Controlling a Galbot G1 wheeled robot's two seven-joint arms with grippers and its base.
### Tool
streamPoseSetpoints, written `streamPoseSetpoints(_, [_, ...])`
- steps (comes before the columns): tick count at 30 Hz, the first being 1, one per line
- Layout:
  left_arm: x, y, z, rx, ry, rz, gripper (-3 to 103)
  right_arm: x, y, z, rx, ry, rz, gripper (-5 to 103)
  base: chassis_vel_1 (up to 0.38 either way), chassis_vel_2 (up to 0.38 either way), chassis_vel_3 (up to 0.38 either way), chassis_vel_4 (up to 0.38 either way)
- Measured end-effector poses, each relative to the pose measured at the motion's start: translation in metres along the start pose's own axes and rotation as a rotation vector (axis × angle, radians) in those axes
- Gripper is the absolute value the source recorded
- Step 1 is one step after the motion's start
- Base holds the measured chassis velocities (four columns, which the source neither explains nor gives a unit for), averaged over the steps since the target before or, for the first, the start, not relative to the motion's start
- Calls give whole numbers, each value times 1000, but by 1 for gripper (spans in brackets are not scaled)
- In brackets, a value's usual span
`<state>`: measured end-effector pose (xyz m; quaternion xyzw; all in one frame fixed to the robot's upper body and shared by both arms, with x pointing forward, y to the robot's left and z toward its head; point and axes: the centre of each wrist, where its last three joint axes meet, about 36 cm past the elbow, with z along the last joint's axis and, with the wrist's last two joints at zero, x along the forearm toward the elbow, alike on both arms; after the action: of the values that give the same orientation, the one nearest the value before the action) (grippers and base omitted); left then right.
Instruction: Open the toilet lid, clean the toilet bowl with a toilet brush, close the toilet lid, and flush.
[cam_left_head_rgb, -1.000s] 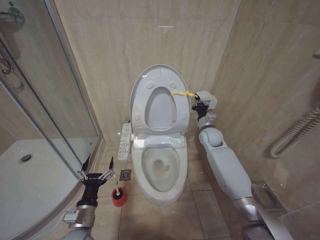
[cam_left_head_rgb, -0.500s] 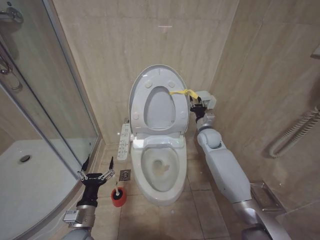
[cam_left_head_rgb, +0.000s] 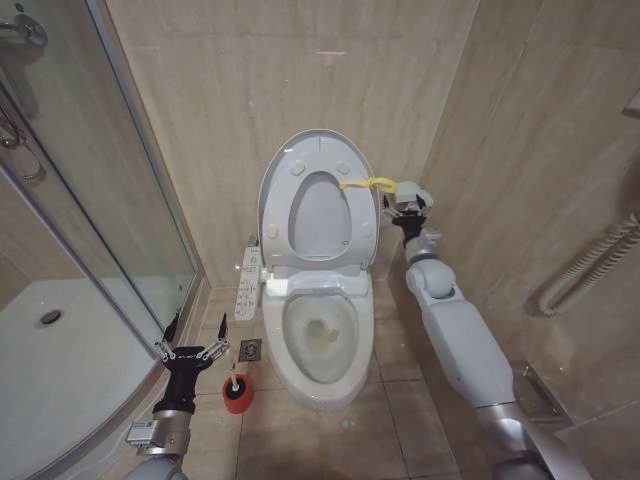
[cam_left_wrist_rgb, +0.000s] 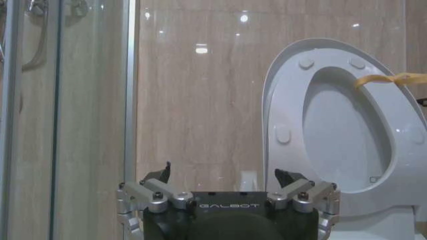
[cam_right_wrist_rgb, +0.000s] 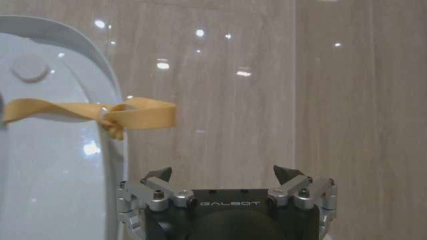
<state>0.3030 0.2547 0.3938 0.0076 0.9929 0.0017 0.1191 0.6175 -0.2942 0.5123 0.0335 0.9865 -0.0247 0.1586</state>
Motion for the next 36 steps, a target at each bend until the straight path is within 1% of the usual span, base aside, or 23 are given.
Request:
streamPoseSetpoints(6, [0,0,0,0,0,0,100,6,-15,3,11,7,23,98,0,0,0,0])
streamPoseSetpoints(7, [0,0,0,0,0,0,100,9,-17,3,13,8,23,100,0,0,0,0])
streamPoseSetpoints(12, [0,0,0,0,0,0,100,26,-17,3,13,5,17,100,0,0,0,0])
streamPoseSetpoints(16, [0,0,0,0,0,0,100,64,-17,14,18,17,10,100,0,0,0,0])
streamPoseSetpoints(17, [0,0,0,0,0,0,100,64,-17,14,18,17,10,100,0,0,0,0])
streamPoseSetpoints(19, [0,0,0,0,0,0,100,78,-19,21,25,28,8,100,0,0,0,0])
streamPoseSetpoints(20, [0,0,0,0,0,0,100,91,-20,28,30,42,6,100,0,0,0,0])
streamPoseSetpoints(21, [0,0,0,0,0,0,100,91,-20,28,30,42,6,100,0,0,0,0])
streamPoseSetpoints(24, [0,0,0,0,0,0,100,131,-19,47,46,92,-10,100,0,0,0,0])
streamPoseSetpoints(25, [0,0,0,0,0,0,100,131,-19,47,46,92,-10,100,0,0,0,0])
streamPoseSetpoints(28, [0,0,0,0,0,0,100,164,-13,59,44,131,-26,100,0,0,0,0])
streamPoseSetpoints(29, [0,0,0,0,0,0,100,164,-13,59,44,131,-26,100,0,0,0,0])
streamPoseSetpoints(31, [0,0,0,0,0,0,100,185,-5,61,28,147,-28,100,0,0,0,0])
streamPoseSetpoints(32, [0,0,0,0,0,0,100,185,-5,61,28,147,-28,100,0,0,0,0])
streamPoseSetpoints(36, [0,0,0,0,0,0,100,231,10,68,23,178,-36,100,0,0,0,0])
